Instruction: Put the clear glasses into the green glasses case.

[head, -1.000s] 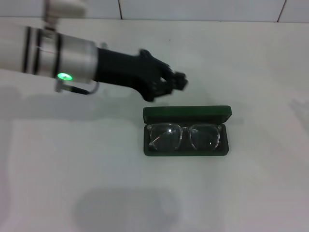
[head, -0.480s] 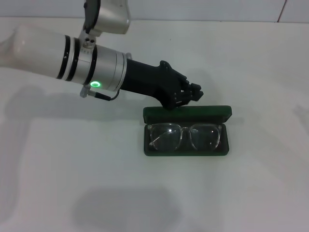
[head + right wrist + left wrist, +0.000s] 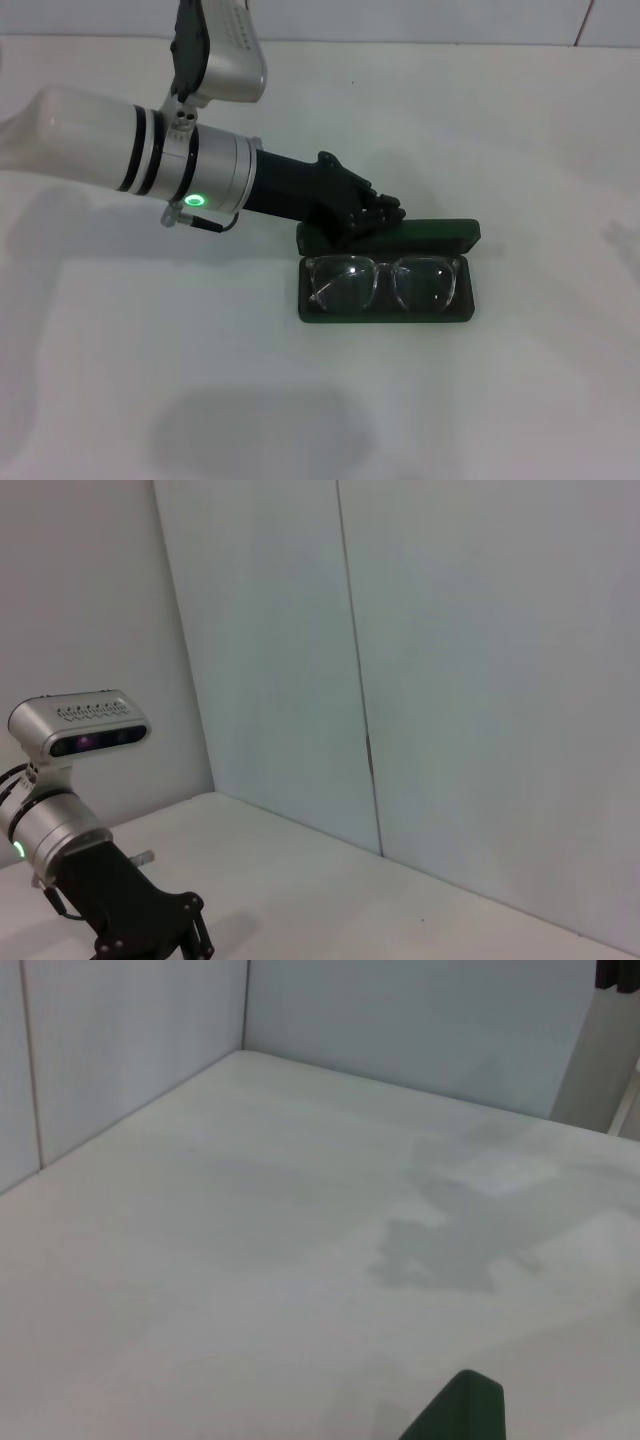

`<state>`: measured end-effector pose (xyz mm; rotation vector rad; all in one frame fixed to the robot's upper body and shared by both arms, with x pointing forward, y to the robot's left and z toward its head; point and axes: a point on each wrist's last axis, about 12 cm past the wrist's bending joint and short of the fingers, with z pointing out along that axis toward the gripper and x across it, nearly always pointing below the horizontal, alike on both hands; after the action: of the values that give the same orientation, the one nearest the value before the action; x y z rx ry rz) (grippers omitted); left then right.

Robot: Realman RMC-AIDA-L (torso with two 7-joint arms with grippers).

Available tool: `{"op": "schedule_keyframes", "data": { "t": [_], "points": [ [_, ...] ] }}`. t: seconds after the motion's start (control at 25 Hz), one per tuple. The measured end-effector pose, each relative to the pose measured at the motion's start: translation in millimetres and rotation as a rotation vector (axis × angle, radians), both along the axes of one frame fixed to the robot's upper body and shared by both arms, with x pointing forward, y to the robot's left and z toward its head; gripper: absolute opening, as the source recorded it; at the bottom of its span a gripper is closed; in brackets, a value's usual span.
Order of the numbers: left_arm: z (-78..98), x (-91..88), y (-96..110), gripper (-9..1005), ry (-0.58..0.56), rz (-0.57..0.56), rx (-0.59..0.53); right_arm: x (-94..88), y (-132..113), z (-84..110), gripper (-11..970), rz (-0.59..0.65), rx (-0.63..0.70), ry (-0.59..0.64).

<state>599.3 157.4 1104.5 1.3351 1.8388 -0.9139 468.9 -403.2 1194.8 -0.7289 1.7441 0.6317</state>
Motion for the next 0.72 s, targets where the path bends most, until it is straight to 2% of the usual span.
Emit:
{"op": "schedule_keyframes", "data": {
  "t": [0.4,0.72],
  "points": [
    [-8.0,-6.3,0,127,0.033,-0.012,0.004,2.7,1,-2.2,121,0.003,0.001,-0.013],
    [-22.1,-18.6,-1,130,0.086,-0.037,0.024,5.7,2,-4.4,129,0.009,0.016,-0.012]
  ]
}}
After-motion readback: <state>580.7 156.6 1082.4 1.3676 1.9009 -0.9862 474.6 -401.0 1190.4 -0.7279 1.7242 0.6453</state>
